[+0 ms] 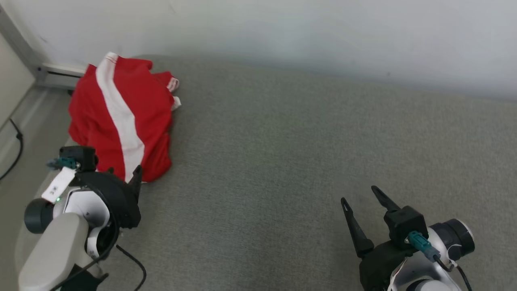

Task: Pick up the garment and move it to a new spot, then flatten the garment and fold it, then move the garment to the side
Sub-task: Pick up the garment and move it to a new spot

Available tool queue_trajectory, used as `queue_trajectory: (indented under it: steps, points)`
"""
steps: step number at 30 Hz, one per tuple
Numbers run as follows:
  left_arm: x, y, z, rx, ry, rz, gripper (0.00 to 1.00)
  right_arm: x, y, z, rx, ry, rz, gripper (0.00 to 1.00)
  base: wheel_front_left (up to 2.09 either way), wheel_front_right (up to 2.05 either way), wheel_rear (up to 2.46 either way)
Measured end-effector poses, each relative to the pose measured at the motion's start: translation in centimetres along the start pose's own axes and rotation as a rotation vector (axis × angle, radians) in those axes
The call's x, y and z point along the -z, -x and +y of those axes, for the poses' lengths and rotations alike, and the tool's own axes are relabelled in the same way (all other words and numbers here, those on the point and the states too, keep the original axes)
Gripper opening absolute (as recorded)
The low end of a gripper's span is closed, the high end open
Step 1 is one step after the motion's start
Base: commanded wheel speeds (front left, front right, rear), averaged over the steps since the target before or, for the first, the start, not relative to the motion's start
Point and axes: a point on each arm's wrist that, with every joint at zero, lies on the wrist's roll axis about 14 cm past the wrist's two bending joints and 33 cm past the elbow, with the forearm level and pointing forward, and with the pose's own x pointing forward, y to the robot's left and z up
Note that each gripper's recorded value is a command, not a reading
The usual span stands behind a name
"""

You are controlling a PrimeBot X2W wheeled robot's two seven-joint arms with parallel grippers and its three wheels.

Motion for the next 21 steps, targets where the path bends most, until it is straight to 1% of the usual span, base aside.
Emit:
queue_trajectory:
  steps: [5,11,14,17,18,19,21]
  points:
    - [0.8,-2.9,-0.1,-0.026,-0.019,0.090,1.00,1.5,-0.4,-1.7,0.023,-0.008,0.042,1.00,0.00,0.00,0.00]
    - [0.5,-6.4,0.8,-0.096,-0.088,0.150,1.00,2.0,-1.6,-4.2,0.062,-0.019,0.049,1.00,0.00,0.00,0.00]
    - [0.9,-8.1,0.1,-0.087,-0.102,0.181,1.00,2.6,-2.3,-5.4,0.084,-0.027,0.059,1.00,0.00,0.00,0.00]
    - [1.5,-9.8,-1.5,-0.060,-0.105,0.210,1.00,3.3,-3.2,-6.5,0.100,-0.031,0.073,1.00,0.00,0.00,0.00]
    - [2.1,-10.2,-1.7,-0.060,-0.104,0.230,0.29,3.6,-3.5,-6.8,0.104,-0.032,0.078,1.00,0.00,0.00,0.00]
    - [2.4,-10.6,-1.7,-0.069,-0.109,0.244,0.00,4.1,-3.7,-7.0,0.109,-0.033,0.089,1.00,0.00,0.00,0.00]
    - [2.9,-11.2,-1.3,-0.087,-0.114,0.262,0.00,4.9,-4.0,-7.5,0.116,-0.037,0.108,1.00,0.00,0.00,0.00]
